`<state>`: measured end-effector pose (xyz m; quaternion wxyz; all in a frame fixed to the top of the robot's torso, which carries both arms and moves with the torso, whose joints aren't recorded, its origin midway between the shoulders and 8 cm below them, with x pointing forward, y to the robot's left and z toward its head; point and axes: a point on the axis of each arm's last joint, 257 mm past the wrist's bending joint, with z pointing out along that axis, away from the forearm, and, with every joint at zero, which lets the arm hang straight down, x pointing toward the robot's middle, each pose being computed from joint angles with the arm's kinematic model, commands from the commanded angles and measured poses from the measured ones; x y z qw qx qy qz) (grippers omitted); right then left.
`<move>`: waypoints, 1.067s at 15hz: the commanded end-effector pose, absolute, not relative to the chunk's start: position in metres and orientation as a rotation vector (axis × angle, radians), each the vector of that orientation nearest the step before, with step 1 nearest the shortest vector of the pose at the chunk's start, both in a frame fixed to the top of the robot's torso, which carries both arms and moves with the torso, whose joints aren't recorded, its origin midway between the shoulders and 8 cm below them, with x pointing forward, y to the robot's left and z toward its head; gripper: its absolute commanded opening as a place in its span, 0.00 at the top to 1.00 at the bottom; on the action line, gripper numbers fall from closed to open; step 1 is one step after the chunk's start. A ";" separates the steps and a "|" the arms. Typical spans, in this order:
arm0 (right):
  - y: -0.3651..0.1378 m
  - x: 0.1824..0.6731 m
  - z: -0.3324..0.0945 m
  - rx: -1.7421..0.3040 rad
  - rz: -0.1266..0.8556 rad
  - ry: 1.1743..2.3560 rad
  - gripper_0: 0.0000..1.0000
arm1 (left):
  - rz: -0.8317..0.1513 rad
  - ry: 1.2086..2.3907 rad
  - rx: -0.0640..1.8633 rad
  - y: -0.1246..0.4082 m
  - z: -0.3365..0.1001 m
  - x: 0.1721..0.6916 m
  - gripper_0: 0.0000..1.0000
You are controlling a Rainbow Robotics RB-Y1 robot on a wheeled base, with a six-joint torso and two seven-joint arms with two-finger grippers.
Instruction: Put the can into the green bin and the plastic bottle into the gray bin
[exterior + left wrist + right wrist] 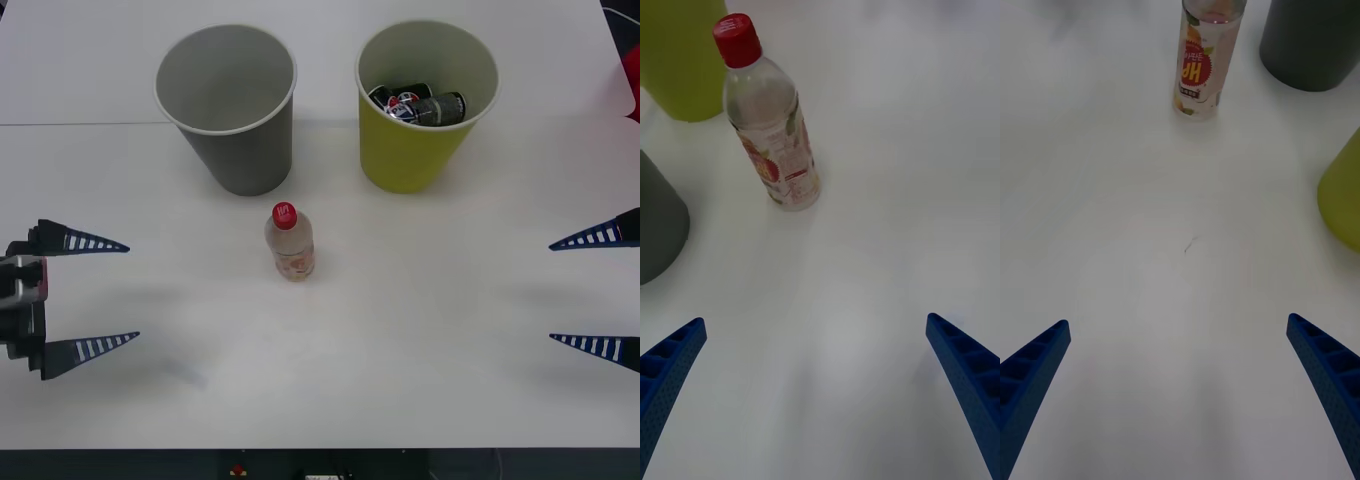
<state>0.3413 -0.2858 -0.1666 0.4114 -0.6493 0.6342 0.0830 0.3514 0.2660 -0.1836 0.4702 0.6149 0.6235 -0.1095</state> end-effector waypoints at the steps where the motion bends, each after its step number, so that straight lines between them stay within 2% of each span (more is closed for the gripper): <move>1: -0.286 0.341 -0.167 -1.634 0.209 1.596 0.00 | -0.406 1.574 1.379 0.259 -0.193 0.352 0.00; 3: -0.286 0.341 -0.167 -1.634 0.209 1.596 0.00 | -0.485 1.594 1.289 0.254 -0.200 0.357 0.00; 10: -0.286 0.341 -0.167 -1.634 0.209 1.596 0.00 | -0.578 1.572 1.121 0.228 -0.208 0.380 0.00; 16: -0.286 0.341 -0.167 -1.634 0.209 1.596 0.00 | -0.711 1.544 1.029 0.184 -0.224 0.410 0.00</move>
